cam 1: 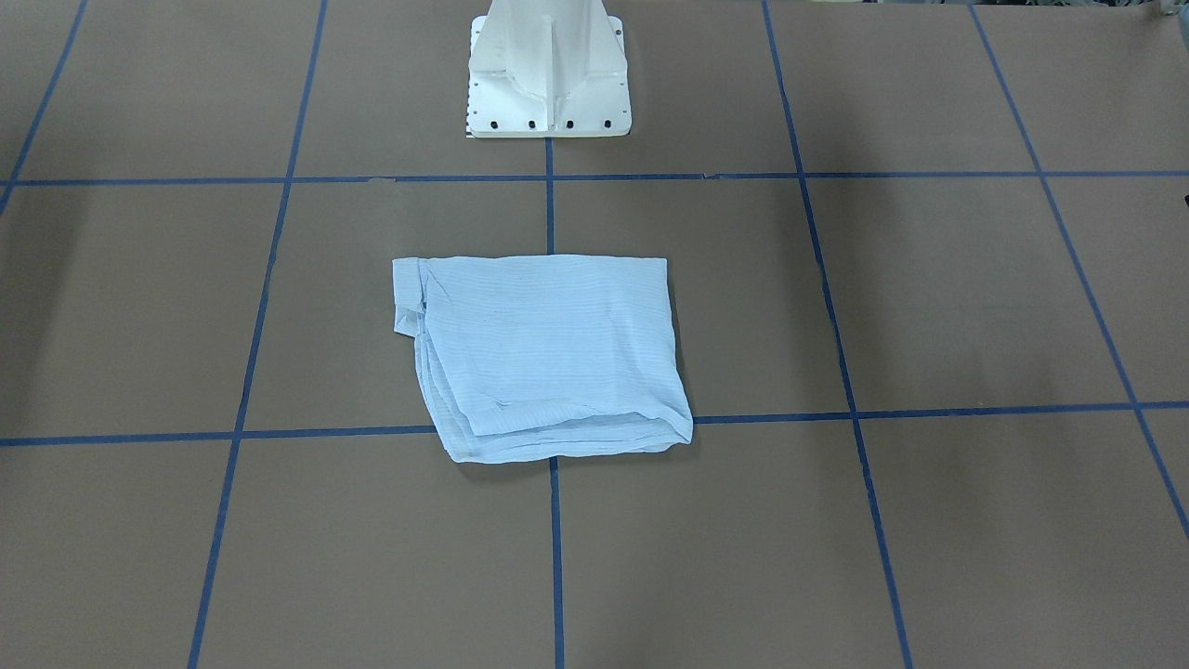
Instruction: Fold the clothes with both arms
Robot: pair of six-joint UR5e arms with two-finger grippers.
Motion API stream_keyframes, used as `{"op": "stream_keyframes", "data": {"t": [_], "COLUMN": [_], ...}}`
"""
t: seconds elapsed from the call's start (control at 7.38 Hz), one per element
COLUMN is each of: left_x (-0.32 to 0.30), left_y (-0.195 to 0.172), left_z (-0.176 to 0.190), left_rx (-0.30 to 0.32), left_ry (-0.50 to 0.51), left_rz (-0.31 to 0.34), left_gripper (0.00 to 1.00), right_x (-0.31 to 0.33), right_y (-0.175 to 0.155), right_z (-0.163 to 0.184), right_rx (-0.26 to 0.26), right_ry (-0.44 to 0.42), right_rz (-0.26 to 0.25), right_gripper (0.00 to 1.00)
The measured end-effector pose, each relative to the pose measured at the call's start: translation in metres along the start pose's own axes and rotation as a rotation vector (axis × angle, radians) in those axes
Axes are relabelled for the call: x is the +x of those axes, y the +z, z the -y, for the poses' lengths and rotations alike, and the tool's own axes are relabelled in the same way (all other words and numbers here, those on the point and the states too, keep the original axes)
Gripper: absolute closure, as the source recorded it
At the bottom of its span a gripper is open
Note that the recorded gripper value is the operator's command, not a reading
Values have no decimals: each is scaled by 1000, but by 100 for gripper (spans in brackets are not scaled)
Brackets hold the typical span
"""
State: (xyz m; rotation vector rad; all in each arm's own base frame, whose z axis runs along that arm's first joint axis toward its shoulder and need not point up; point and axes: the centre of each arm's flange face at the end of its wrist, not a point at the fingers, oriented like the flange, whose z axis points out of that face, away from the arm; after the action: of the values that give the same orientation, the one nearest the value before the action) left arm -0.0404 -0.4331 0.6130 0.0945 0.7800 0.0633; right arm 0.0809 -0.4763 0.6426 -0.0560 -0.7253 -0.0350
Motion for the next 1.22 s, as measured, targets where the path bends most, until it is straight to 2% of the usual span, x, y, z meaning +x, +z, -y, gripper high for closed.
{"op": "stream_keyframes", "data": {"t": [0.41,1.22], "left_x": [-2,-4], "left_y": [-6,-6], "left_z": [3,2], "left_rx": [38,40], "left_ry": [-18,-24], "left_rz": [4,6], "left_gripper": [1,1], "right_x": [0,-1], "right_y": [-1,-1], "right_z": [1,2], "right_rx": [2,3], "right_ry": [-1,10], "right_rz": [0,0], "right_gripper": [0,0]}}
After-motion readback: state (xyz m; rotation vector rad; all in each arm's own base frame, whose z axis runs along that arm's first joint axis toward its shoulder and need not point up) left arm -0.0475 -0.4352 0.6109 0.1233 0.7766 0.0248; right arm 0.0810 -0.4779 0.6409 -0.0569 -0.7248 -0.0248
